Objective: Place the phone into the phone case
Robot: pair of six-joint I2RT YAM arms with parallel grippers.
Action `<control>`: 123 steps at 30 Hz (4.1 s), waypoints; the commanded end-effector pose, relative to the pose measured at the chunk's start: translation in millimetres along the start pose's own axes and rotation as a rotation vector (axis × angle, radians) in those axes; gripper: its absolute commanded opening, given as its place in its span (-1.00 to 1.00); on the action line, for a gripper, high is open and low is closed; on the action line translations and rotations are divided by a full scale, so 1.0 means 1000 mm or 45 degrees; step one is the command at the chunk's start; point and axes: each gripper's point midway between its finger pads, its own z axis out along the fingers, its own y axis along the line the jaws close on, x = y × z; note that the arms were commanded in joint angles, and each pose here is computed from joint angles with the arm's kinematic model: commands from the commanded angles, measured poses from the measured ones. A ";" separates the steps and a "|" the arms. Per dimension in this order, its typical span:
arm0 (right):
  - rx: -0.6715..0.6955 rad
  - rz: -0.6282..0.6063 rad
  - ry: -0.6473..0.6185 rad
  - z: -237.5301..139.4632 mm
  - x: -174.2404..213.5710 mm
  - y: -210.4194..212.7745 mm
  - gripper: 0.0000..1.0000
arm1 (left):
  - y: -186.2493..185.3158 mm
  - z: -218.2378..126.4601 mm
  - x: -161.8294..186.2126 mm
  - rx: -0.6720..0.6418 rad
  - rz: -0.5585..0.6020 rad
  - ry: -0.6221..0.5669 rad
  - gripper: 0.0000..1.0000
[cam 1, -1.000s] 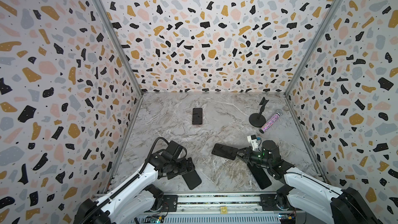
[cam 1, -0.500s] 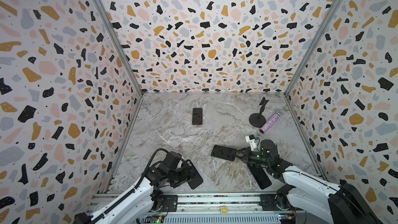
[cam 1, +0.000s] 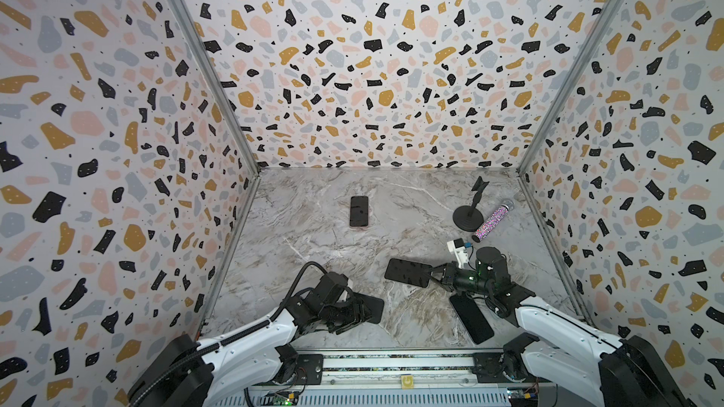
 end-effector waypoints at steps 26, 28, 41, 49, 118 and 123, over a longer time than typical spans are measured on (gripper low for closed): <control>-0.319 -0.017 0.408 0.065 0.046 0.056 -1.00 | 0.030 -0.068 -0.096 -0.140 0.032 -0.218 0.70; -0.330 -0.010 0.434 0.072 0.048 0.056 -1.00 | 0.030 -0.066 -0.100 -0.120 -0.008 -0.234 0.72; -0.268 0.015 0.487 0.103 0.052 0.031 -1.00 | 0.035 -0.053 -0.101 0.003 -0.134 -0.310 0.77; -0.261 0.031 0.511 0.121 0.054 0.022 -1.00 | 0.038 -0.051 -0.100 0.001 -0.143 -0.315 0.76; 0.045 0.194 0.442 0.147 0.091 -0.054 -1.00 | 0.048 -0.032 -0.079 0.064 -0.162 -0.296 0.65; 0.092 0.184 0.456 0.151 0.091 -0.057 -1.00 | 0.048 -0.032 -0.079 0.063 -0.156 -0.294 0.65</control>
